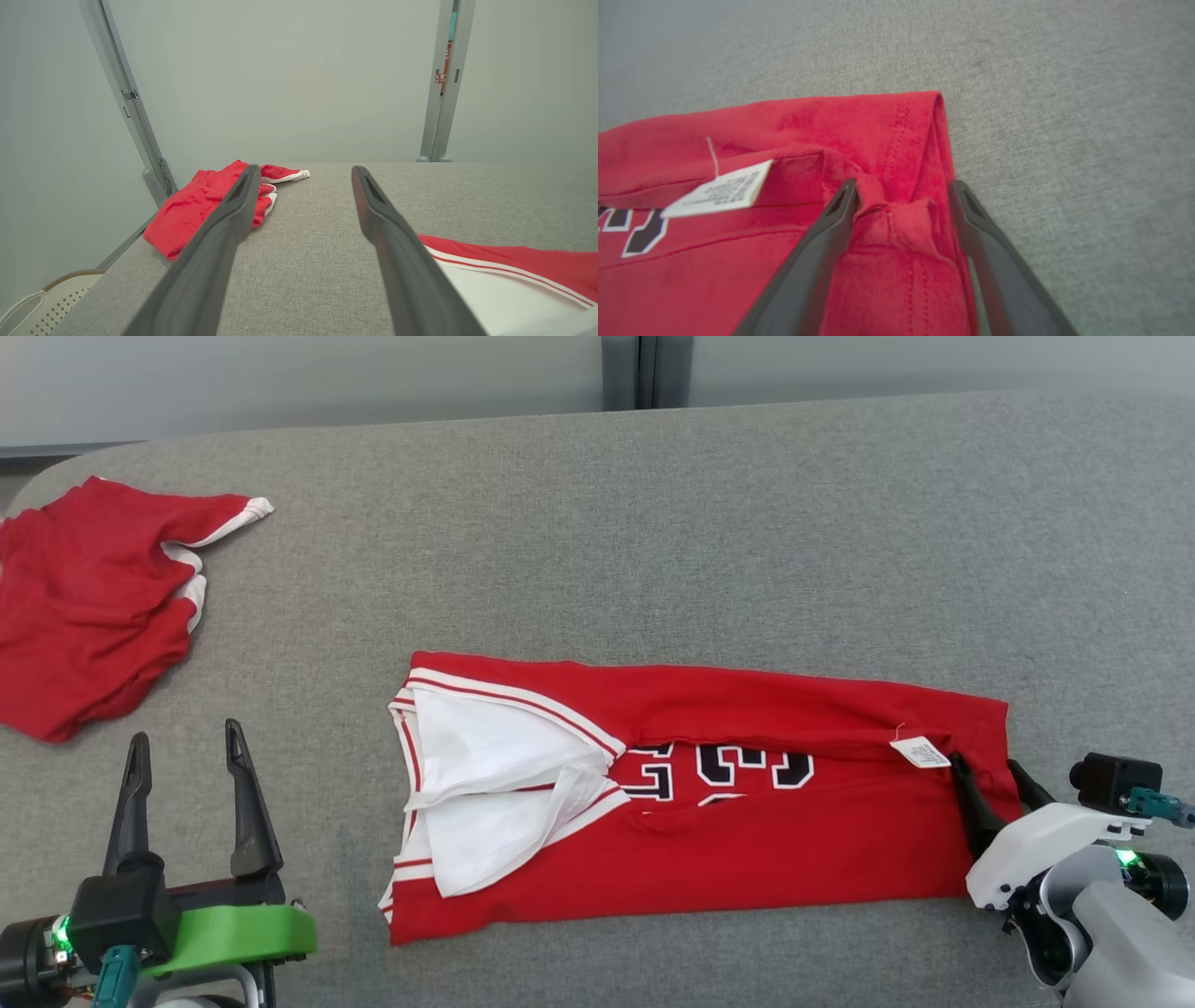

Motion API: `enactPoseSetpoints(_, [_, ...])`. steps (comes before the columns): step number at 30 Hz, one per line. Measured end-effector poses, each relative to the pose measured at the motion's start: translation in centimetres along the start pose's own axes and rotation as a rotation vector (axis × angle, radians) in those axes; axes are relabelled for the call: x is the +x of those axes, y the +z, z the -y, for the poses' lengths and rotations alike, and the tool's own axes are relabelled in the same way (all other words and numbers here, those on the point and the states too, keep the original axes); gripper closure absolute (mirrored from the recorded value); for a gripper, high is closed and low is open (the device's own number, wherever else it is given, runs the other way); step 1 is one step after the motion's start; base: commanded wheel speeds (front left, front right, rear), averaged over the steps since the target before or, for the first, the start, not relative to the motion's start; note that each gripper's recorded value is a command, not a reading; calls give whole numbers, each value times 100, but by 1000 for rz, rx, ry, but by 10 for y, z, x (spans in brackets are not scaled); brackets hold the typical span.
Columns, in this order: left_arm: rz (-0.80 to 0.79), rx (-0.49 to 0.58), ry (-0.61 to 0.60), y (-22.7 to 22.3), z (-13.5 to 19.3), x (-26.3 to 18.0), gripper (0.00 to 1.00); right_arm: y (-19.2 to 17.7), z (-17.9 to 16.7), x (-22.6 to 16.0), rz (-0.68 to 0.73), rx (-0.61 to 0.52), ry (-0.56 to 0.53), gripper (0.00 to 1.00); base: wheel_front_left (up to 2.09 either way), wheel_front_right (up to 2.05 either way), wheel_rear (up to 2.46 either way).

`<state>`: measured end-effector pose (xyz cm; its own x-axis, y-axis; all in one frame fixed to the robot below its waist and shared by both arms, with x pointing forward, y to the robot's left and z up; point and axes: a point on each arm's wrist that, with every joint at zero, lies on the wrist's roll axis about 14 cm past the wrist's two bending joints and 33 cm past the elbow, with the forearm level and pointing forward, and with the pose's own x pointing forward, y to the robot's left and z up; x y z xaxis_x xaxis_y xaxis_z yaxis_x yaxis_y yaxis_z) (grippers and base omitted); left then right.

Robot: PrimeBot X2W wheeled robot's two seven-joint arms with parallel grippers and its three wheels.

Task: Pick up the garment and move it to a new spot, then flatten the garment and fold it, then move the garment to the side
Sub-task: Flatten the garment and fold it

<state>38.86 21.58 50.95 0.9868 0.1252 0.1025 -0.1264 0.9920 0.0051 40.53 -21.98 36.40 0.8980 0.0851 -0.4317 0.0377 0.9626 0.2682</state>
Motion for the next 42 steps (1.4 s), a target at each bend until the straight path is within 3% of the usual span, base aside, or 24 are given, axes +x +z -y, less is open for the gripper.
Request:
enactPoseSetpoints(12, [11,1,3,4,0,0,0,-8,0,-1,-11,11,-14,0,0,0,0])
enactPoseSetpoints(13, [13,1,4,4,0,0,0,-10,-2,-1,-14,15,-11,72,0,0,0])
enactPoseSetpoints(14, [13,1,4,4,0,0,0,-11,-3,-1,-16,16,-9,100,0,0,0])
enactPoseSetpoints(25, [19,0,12,8,-3,-5,0,1,8,-8,9,30,-36,100,0,0,0])
enactPoseSetpoints(36, [37,-6,-1,15,-1,-11,0,55,89,-40,126,-62,-205,100,0,0,0])
enactPoseSetpoints(42, [34,-5,-7,14,0,-14,0,75,90,-46,191,-63,-202,100,0,0,0])
